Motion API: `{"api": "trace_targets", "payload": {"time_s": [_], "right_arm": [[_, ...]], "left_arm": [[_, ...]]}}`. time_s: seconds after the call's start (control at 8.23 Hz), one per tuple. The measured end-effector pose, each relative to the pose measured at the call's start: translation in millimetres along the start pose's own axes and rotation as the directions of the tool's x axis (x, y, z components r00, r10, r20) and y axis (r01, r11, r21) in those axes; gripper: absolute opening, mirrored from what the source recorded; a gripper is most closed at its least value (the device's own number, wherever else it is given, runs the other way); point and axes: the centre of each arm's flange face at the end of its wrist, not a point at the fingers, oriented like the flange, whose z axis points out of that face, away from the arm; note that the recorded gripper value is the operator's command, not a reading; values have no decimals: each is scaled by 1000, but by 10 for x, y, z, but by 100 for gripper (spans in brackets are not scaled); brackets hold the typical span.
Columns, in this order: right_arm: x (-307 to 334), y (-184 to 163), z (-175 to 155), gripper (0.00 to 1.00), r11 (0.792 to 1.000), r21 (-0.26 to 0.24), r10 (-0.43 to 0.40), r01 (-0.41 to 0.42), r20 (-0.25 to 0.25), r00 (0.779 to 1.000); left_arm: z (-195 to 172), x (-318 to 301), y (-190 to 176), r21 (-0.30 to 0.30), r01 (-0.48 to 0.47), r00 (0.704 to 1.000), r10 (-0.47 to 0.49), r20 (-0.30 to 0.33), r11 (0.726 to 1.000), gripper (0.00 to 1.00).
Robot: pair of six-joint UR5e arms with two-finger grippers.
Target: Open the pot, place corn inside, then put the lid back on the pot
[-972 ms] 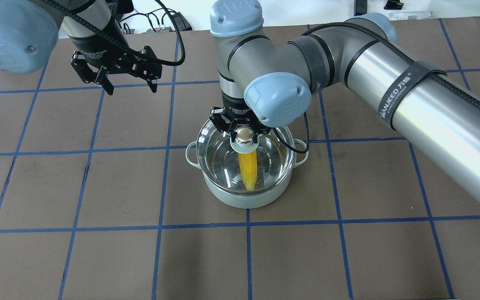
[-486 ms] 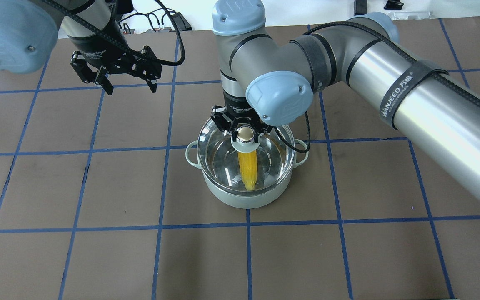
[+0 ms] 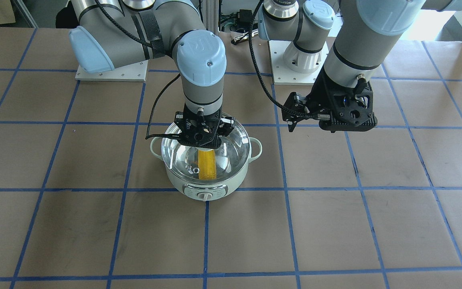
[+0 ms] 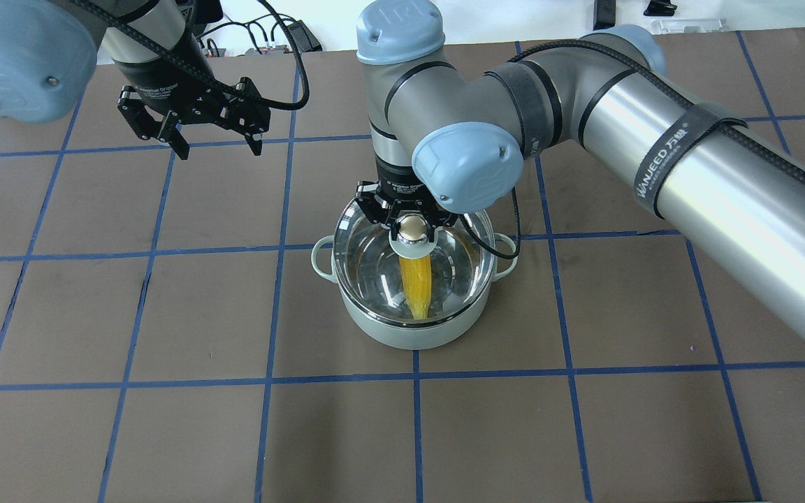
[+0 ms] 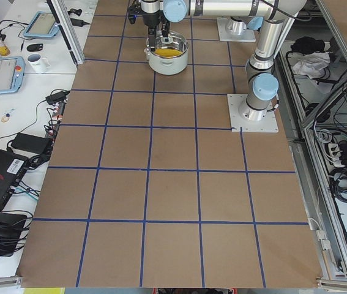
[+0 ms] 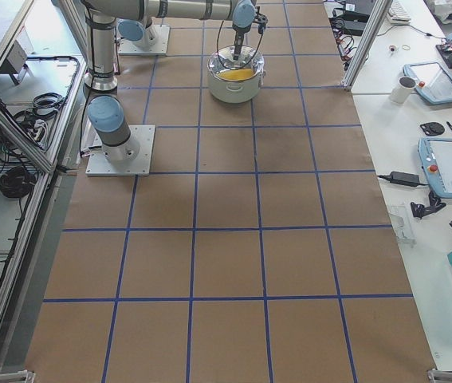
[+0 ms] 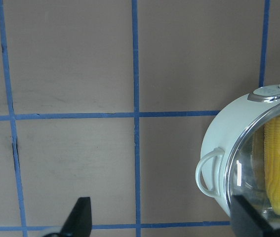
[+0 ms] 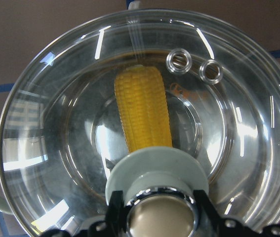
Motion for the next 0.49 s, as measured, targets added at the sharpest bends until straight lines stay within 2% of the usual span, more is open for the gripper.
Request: {"api": "trace_targets", "payload": {"time_s": [0.49], "right_arm": [[7,9,-20,34,1000,4,9,-9,0,1000]], "left_arm": [[1,-1,-1,0,0,1000,0,0,1000,100]]}}
